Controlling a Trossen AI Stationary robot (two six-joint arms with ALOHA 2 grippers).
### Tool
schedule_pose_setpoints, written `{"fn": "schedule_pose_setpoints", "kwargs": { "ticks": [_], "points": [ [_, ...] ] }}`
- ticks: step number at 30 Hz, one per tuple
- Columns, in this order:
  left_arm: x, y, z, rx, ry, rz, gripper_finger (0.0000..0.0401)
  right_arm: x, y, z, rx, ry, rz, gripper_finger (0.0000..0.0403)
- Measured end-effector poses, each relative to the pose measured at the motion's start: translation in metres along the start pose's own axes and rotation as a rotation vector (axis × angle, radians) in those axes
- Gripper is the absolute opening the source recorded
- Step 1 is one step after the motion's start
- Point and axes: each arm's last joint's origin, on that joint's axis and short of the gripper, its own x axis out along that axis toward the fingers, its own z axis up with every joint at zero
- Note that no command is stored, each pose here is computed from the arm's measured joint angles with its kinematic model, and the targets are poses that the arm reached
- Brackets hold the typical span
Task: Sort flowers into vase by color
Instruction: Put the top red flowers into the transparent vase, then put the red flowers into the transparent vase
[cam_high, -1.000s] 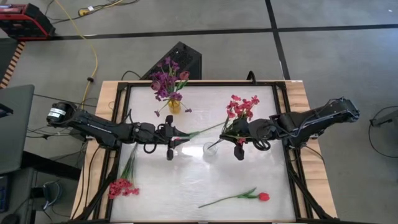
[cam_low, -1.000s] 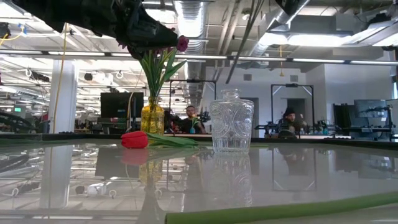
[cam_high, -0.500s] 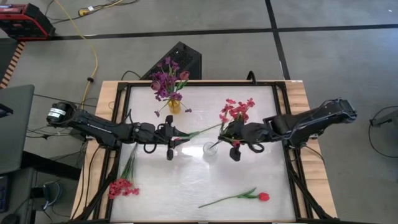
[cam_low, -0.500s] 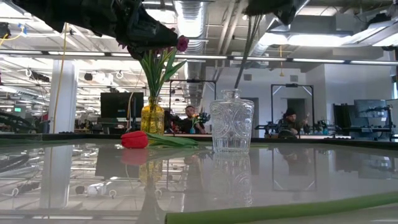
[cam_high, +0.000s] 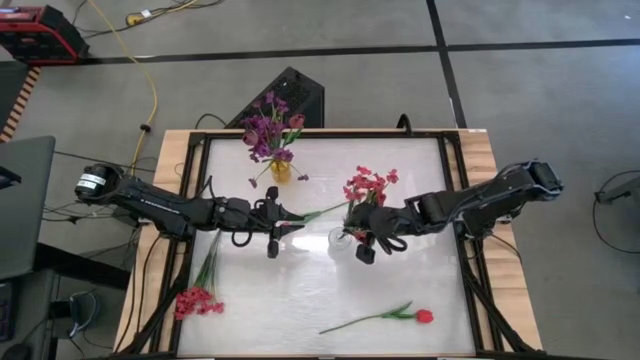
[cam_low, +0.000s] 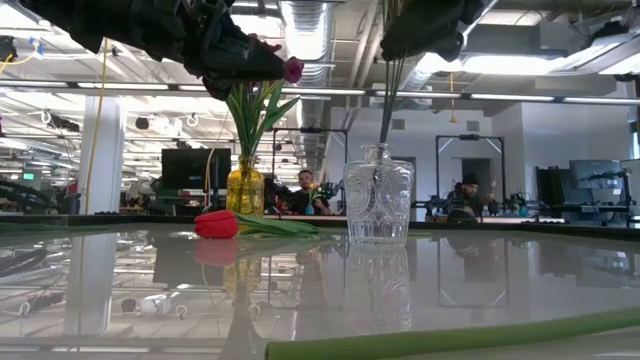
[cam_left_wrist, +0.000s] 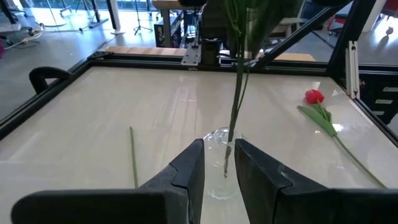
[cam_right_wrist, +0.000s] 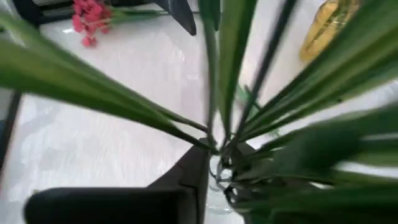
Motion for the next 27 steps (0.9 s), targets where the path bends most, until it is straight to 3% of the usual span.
{"fn": "schedule_pose_setpoints", "kwargs": {
  "ticks": [5, 11, 19, 27],
  "points": [
    [0.000, -0.001, -0.001, 0.003, 0.010, -0.003, 0.0077, -0.003, 0.000, 0.000, 0.007, 0.033, 0.090, 0.0176],
    [0.000, -0.001, -0.005, -0.003, 0.055, -0.014, 0.0077, -0.011, -0.003, -0.009, 0.007, 0.172, 0.171, 0.0253],
    [-0.001, 0.000, -0.013, 0.000, 0.138, -0.017, 0.0077, -0.018, -0.009, -0.022, -0.024, 0.316, 0.137, 0.0265],
    [-0.002, 0.000, -0.019, -0.019, 0.200, -0.010, 0.0077, -0.024, -0.010, -0.019, -0.061, 0.359, 0.147, 0.0265]
  ]
}}
